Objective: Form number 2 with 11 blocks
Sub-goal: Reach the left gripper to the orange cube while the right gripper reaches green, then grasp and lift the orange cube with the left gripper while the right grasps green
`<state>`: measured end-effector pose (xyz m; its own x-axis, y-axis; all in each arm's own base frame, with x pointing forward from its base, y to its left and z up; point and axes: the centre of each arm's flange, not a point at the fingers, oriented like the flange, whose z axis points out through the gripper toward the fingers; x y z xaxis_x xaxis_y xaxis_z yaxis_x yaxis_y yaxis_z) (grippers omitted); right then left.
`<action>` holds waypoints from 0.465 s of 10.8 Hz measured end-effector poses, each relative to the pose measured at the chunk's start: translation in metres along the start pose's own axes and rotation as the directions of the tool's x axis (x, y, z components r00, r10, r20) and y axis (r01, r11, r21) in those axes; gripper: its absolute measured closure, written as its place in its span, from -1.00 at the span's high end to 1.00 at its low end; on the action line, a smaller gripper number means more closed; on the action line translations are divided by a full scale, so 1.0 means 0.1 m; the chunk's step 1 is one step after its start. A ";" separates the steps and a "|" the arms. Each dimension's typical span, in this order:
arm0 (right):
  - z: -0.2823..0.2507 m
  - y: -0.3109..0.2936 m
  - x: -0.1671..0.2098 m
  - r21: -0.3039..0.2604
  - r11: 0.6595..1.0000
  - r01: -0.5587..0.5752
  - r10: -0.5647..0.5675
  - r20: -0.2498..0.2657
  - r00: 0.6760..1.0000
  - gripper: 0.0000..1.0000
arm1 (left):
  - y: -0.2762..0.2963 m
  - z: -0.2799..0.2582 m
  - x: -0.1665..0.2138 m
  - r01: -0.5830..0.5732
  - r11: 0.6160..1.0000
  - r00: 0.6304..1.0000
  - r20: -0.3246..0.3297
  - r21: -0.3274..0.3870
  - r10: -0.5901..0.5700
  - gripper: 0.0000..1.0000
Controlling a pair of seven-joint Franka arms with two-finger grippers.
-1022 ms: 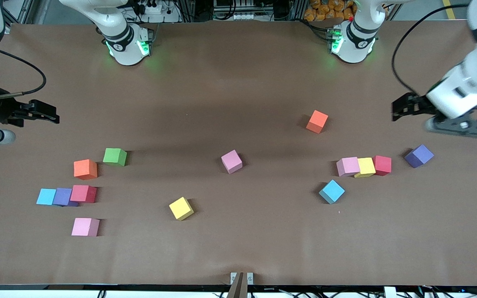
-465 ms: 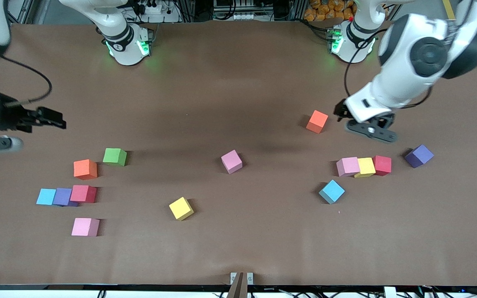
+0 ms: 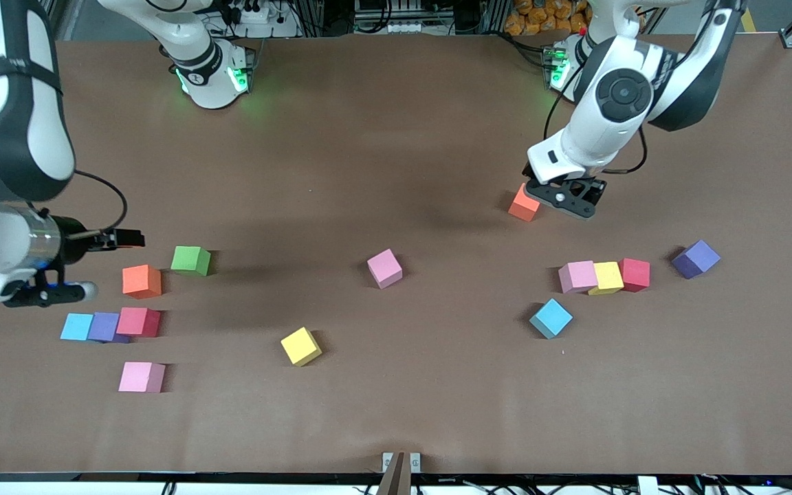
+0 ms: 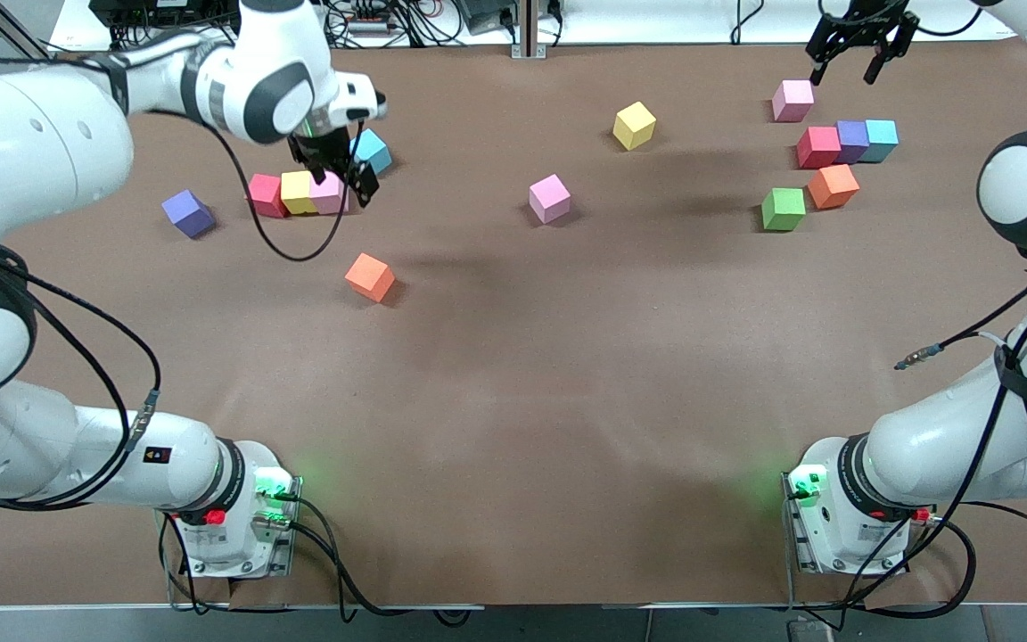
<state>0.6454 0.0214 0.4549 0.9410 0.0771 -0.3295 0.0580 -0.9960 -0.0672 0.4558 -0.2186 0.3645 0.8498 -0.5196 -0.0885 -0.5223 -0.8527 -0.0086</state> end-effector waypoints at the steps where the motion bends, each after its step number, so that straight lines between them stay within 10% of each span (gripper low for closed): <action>1: 0.11 0.01 0.06 0.005 1.000 -0.001 0.001 0.023 1.000 1.00 | 0.00 0.15 -0.06 -0.022 1.000 1.000 0.003 -0.001 0.022 1.00; 5: 0.84 0.14 0.37 0.078 0.996 -0.032 0.021 0.139 0.990 1.00 | 0.05 0.64 -0.30 0.010 1.000 1.000 0.016 -0.015 -0.010 1.00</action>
<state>0.6527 0.0142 0.3630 0.8865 0.0618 -0.4586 0.0020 -0.9915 -0.1298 0.4237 -0.2038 0.3028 0.8535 -0.5106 -0.1040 -0.5129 -0.8584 0.0052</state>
